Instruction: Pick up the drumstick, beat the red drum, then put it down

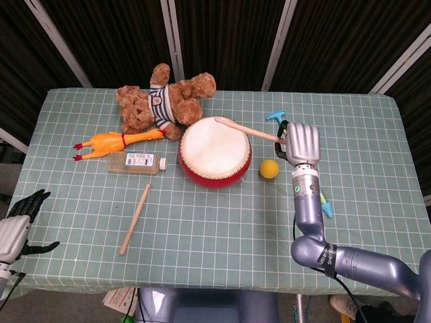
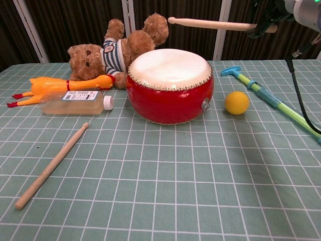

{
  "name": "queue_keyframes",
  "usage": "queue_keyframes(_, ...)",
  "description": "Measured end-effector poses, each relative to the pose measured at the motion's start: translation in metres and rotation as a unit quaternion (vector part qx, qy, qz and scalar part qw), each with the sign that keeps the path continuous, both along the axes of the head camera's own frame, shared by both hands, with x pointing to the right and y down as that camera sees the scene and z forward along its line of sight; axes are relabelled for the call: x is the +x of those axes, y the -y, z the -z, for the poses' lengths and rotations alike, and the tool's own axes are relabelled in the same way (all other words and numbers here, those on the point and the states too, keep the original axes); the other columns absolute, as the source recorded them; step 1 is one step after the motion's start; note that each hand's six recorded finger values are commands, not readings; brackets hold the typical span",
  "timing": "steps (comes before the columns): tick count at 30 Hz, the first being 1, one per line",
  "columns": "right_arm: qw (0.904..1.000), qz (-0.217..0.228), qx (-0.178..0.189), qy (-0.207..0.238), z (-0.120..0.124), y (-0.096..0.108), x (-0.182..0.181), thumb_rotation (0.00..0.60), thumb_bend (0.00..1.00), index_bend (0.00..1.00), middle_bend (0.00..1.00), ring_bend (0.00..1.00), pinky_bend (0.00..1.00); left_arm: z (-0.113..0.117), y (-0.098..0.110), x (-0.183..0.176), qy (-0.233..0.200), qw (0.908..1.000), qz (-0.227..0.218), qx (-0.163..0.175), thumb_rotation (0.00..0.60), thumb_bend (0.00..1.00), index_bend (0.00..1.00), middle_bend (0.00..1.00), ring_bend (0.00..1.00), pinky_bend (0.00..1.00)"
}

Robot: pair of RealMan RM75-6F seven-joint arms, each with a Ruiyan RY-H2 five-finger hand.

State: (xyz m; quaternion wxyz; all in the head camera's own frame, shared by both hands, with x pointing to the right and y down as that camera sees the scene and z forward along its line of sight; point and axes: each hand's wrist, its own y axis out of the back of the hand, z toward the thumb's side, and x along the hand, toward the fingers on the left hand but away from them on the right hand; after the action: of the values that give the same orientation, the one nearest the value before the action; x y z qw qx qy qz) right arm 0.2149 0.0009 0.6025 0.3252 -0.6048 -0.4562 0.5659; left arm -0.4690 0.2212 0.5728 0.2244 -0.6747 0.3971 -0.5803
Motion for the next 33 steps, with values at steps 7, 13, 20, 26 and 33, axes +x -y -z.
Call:
queue_keyframes(7, 0.9935, -0.069, 0.007, 0.091, 0.007, 0.005, 0.006, 0.6, 0.64, 0.99, 1.0, 1.0, 0.99, -0.001, 0.0, 0.001, -0.001, 1.0, -0.002, -0.001, 0.6, 0.02, 0.0, 0.0, 0.0, 0.03)
queue_keyframes(13, 0.9955, -0.054, 0.014, 0.077, 0.003, 0.001, 0.009, 0.6, 0.64, 0.99, 1.0, 1.0, 0.99, -0.001, 0.001, 0.002, -0.002, 1.0, -0.003, -0.002, 0.6, 0.02, 0.0, 0.0, 0.0, 0.03)
queue_keyframes(20, 0.9974, -0.031, 0.011, 0.064, -0.009, -0.007, 0.002, 0.6, 0.64, 1.0, 1.0, 1.0, 0.99, -0.002, 0.001, 0.002, -0.004, 1.0, 0.0, -0.004, 0.6, 0.02, 0.0, 0.0, 0.0, 0.03)
queue_keyframes(26, 0.9998, 0.011, 0.0, 0.019, -0.028, -0.014, -0.007, 0.6, 0.64, 1.0, 1.0, 1.0, 0.99, -0.002, 0.001, 0.002, -0.007, 1.0, 0.003, -0.006, 0.6, 0.02, 0.0, 0.0, 0.0, 0.03)
queue_keyframes(33, 0.9729, 0.152, 0.03, -0.172, -0.053, -0.023, -0.017, 0.6, 0.64, 1.0, 1.0, 1.0, 0.99, -0.001, 0.001, 0.001, -0.012, 0.9999, 0.007, -0.009, 0.6, 0.02, 0.0, 0.0, 0.0, 0.03)
